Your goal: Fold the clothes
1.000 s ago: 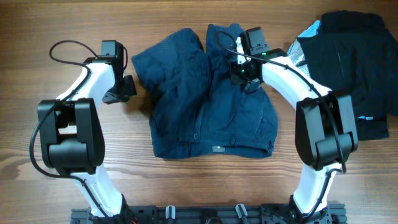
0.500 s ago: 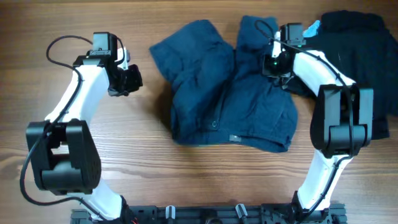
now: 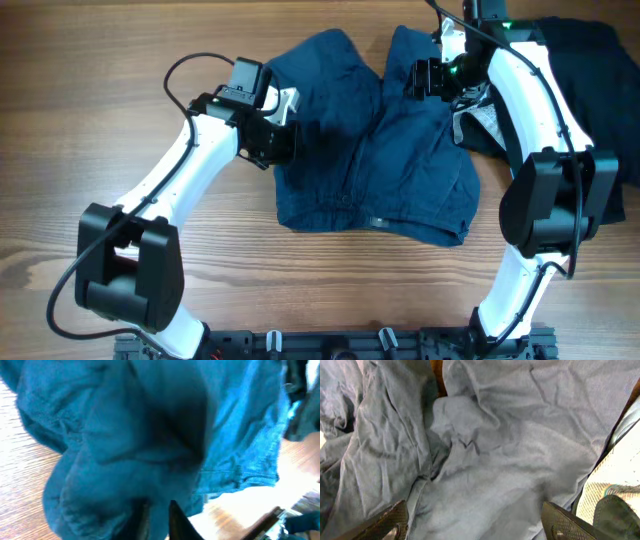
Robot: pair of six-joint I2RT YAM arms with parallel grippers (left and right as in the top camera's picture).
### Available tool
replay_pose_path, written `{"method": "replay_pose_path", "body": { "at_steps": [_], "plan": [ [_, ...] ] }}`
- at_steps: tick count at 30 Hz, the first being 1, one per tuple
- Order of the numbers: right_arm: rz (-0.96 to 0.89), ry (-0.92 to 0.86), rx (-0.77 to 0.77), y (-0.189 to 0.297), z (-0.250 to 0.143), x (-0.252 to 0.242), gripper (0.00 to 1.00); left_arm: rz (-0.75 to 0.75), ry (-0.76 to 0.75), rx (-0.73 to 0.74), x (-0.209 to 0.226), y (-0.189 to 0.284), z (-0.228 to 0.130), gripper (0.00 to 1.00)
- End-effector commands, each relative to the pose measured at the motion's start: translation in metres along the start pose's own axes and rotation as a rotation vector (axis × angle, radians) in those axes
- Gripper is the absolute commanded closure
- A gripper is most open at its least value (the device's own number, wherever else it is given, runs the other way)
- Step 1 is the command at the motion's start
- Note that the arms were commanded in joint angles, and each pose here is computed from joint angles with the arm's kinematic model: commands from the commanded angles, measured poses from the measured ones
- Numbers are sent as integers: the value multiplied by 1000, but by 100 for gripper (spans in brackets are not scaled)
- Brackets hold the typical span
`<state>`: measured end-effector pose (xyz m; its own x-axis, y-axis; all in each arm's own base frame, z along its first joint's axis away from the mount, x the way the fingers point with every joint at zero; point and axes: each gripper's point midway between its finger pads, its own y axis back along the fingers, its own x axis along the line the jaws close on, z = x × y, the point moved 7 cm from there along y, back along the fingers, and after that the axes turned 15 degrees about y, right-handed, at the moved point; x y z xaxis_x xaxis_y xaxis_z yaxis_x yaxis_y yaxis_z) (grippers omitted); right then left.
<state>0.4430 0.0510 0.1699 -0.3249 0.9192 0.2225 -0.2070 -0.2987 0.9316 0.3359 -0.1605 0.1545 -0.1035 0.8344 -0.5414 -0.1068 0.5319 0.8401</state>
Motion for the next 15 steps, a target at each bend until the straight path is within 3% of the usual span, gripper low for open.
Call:
{"method": "replay_pose_path", "body": {
  "at_steps": [1, 5, 7, 13, 15],
  "plan": [
    [20, 21, -31, 17, 3, 7, 12, 74, -5, -19, 11, -4, -5, 77],
    [41, 19, -31, 17, 3, 9, 8, 85, 3, -5, 23, -23, -7, 53],
    [44, 17, -29, 17, 2, 9, 7, 101, 19, 23, 32, -35, -9, 48],
    [44, 17, -26, 17, 2, 9, 7, 184, 61, 81, 57, -67, -8, 54],
    [44, 17, -27, 17, 2, 9, 7, 220, 79, 102, 67, -78, -9, 75]
  ]
}}
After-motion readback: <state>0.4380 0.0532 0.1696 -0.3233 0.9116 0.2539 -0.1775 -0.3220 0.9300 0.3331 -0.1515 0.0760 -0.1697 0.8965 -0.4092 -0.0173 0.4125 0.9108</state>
